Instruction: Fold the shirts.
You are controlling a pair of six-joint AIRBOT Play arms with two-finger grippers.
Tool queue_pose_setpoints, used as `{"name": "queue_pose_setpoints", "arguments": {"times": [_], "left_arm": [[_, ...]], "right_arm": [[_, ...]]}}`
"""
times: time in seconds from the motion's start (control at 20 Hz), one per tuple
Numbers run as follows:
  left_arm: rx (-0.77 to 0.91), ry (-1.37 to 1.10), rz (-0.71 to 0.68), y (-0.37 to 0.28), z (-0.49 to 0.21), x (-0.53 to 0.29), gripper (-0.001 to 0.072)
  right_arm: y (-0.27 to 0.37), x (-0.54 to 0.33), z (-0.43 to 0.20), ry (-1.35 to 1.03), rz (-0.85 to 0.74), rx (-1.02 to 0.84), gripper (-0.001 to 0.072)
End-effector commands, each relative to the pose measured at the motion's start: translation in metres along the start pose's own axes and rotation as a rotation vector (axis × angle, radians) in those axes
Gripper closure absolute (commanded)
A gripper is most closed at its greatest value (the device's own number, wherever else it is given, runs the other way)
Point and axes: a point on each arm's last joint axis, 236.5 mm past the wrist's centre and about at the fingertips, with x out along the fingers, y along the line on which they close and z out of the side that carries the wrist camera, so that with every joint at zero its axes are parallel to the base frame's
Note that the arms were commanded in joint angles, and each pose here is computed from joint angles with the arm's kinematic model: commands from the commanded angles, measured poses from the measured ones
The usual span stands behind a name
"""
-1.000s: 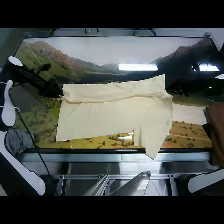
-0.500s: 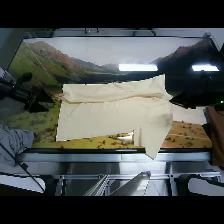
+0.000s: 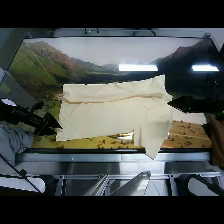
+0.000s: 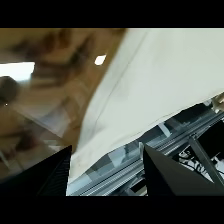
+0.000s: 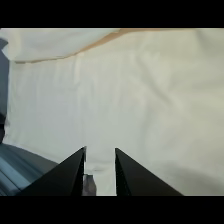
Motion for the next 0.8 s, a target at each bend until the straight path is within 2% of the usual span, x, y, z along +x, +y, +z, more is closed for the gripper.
{"name": "queue_pose_setpoints", "arguments": {"times": [0.0, 0.1, 0.15, 0.2, 0.25, 0.3, 0.35, 0.4, 0.45, 0.5, 0.6, 0.7, 0.75], "left_arm": [[0.007, 0.047, 0.050, 0.003, 0.002, 0.018, 0.0211], [0.023, 0.138, 0.052, -0.007, -0.011, 0.031, 0.0211], [0.041, 0.183, 0.059, -0.012, -0.017, 0.039, 0.0263], [0.075, 0.208, 0.071, -0.015, -0.020, 0.045, 0.0376], [0.123, 0.222, 0.081, -0.019, -0.022, 0.050, 0.0574], [0.165, 0.228, 0.089, -0.022, -0.022, 0.053, 0.0692], [0.180, 0.225, 0.099, -0.025, -0.020, 0.055, 0.0685], [0.187, 0.218, 0.102, -0.026, -0.018, 0.054, 0.0684], [0.190, 0.214, 0.103, -0.027, -0.016, 0.052, 0.0684], [0.191, 0.216, 0.101, -0.028, -0.016, 0.050, 0.0684], [0.184, 0.220, 0.096, -0.028, -0.017, 0.049, 0.0685], [0.182, 0.222, 0.096, -0.028, -0.018, 0.050, 0.0685], [0.183, 0.222, 0.096, -0.028, -0.018, 0.050, 0.0685]], "right_arm": [[0.018, -0.009, 0.002, -0.024, 0.015, -0.019, 0.0489], [0.027, -0.015, 0.004, -0.046, 0.011, -0.034, 0.0488], [0.031, -0.018, 0.005, -0.054, 0.006, -0.037, 0.0488], [0.028, -0.020, 0.003, -0.050, -0.014, -0.009, 0.0488], [0.016, -0.023, -0.005, -0.022, -0.070, 0.042, 0.0488], [-0.003, -0.027, -0.017, 0.018, -0.150, 0.109, 0.0487], [-0.024, -0.032, -0.030, 0.049, -0.228, 0.166, 0.0483], [-0.046, -0.037, -0.046, 0.076, -0.308, 0.252, 0.0416], [-0.065, -0.040, -0.064, 0.101, -0.368, 0.332, 0.0205], [-0.075, -0.038, -0.081, 0.121, -0.390, 0.387, 0.0171], [-0.087, -0.026, -0.111, 0.141, -0.391, 0.472, 0.0174], [-0.098, -0.014, -0.132, 0.128, -0.397, 0.529, 0.0234], [-0.104, -0.011, -0.140, 0.121, -0.406, 0.549, 0.0234]]}}
